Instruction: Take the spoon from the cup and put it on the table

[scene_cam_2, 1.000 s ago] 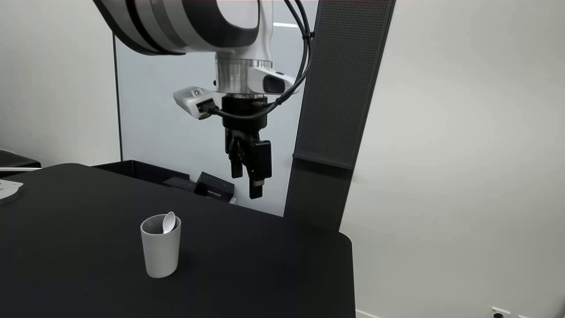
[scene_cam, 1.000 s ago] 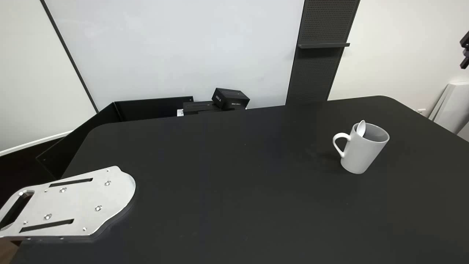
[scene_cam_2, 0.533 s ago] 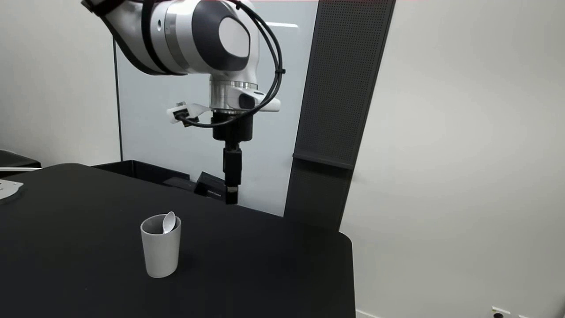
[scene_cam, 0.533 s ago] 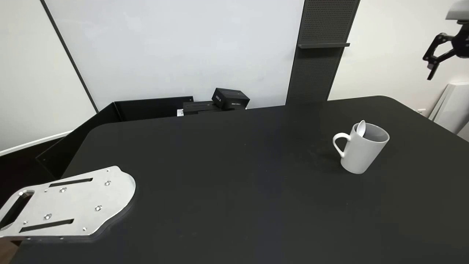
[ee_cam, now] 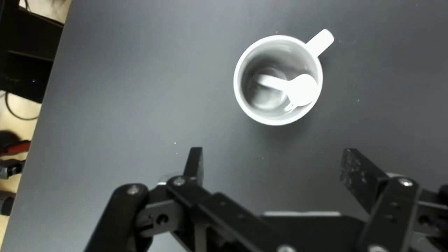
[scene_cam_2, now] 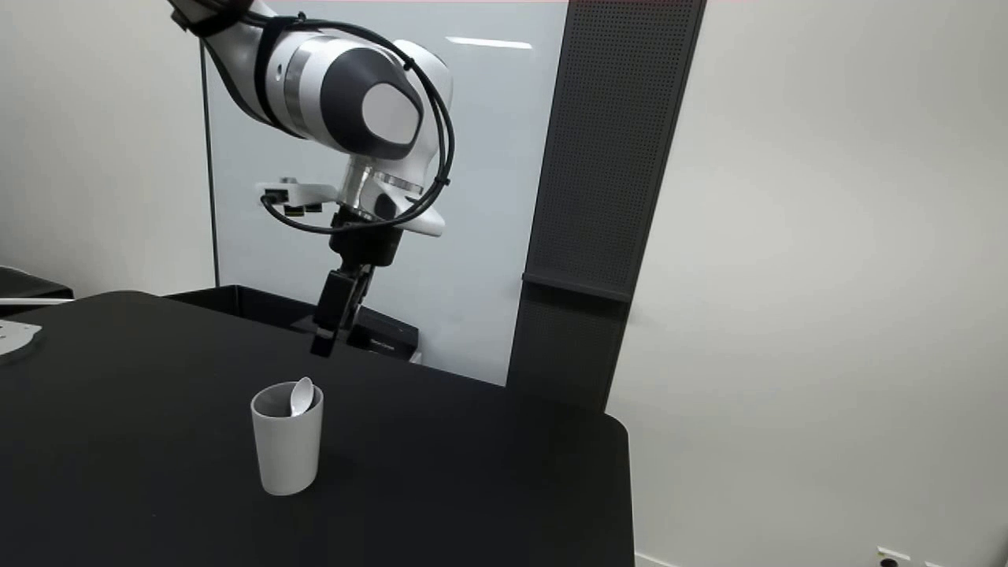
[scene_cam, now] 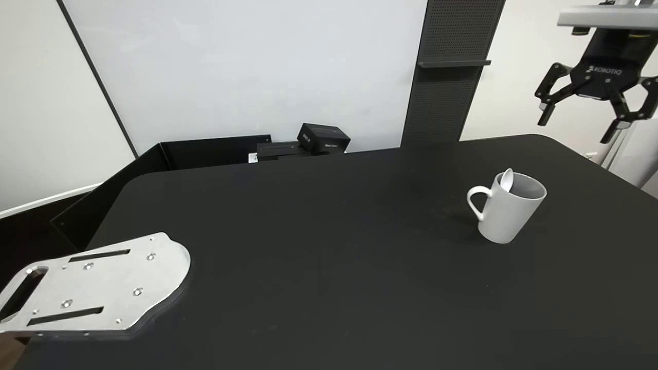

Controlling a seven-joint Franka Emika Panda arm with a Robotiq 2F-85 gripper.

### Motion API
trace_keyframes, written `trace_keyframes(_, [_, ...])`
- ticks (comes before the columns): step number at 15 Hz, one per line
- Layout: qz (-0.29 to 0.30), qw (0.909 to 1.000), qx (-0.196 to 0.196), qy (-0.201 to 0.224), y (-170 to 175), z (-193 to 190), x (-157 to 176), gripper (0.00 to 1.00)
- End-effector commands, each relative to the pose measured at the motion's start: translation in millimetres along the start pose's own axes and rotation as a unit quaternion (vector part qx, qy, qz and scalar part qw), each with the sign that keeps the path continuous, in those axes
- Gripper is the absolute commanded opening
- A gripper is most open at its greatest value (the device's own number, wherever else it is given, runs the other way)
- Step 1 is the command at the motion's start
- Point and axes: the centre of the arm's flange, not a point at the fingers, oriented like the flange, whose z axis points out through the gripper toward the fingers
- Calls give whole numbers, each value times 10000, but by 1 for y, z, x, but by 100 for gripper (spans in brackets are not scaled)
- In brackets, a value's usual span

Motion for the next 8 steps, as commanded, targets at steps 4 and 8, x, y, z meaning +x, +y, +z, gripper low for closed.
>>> trace_keyframes(4, [-11,9999,78,-116,-2,-2,-1,100])
trace_keyframes(8, [-25,9999,82,-126,-2,-3,0,100])
